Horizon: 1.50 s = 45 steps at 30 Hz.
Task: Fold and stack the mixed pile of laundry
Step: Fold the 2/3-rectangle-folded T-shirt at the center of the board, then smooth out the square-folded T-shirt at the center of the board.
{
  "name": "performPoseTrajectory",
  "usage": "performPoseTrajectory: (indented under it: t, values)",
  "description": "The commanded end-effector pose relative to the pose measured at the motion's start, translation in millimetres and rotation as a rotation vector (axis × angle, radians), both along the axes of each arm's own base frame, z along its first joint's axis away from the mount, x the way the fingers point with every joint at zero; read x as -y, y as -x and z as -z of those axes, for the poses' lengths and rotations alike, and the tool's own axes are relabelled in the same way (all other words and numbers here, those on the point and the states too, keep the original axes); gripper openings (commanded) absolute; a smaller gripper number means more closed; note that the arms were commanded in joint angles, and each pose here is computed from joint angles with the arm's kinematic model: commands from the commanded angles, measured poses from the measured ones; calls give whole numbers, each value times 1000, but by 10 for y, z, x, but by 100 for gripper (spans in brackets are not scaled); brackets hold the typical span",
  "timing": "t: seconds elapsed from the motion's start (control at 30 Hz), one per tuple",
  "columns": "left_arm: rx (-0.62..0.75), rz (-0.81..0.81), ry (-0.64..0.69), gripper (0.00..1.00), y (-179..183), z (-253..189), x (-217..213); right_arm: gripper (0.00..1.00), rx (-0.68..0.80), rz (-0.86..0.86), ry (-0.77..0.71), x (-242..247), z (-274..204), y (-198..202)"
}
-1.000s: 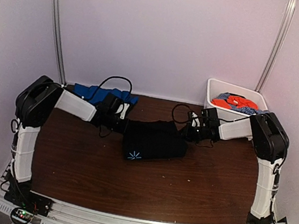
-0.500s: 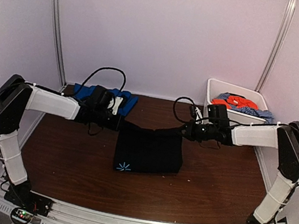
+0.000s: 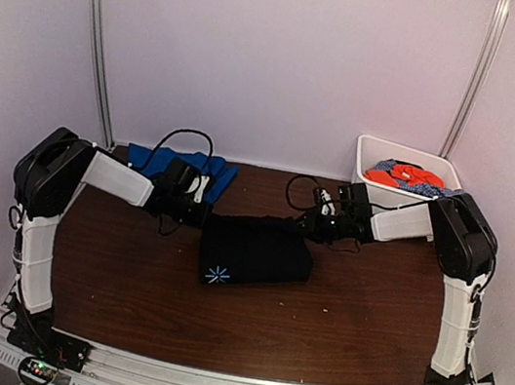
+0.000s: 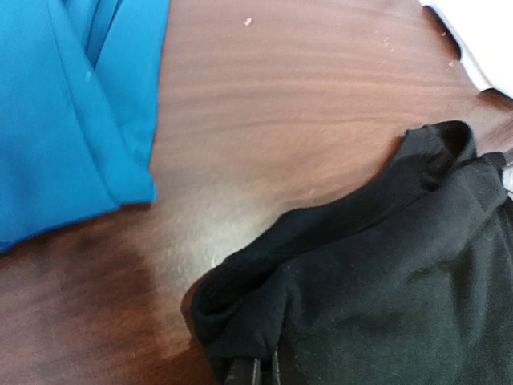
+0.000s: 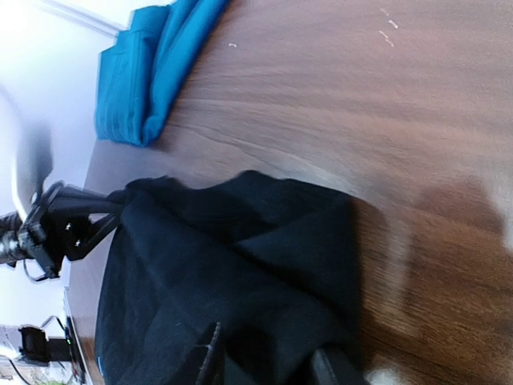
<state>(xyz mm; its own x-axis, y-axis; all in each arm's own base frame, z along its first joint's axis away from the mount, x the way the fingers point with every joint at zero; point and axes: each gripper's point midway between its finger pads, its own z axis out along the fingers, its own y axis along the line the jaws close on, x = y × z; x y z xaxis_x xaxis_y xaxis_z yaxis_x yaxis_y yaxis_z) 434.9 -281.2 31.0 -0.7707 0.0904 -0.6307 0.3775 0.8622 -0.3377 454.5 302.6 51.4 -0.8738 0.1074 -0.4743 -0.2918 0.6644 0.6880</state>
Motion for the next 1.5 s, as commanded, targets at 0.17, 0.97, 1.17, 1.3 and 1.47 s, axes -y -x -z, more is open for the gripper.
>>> performPoseTrajectory:
  t: [0.17, 0.97, 1.17, 1.3, 1.47]
  values:
    - [178, -207, 95, 48, -131, -788, -481, 70, 237, -55, -91, 263, -1193, 361]
    - [384, 756, -18, 62, -262, -670, 1753, 70, 118, -136, -147, 308, -331, 1266]
    - [374, 847, -40, 63, -254, -501, 1832, 70, 97, -183, -161, 245, -194, 1296]
    - [350, 866, -65, 63, -254, -373, 1842, 70, 66, -193, -156, 240, -63, 1325]
    - [346, 891, -97, 57, -236, -238, 1898, 68, 43, -210, -163, 211, 13, 1346]
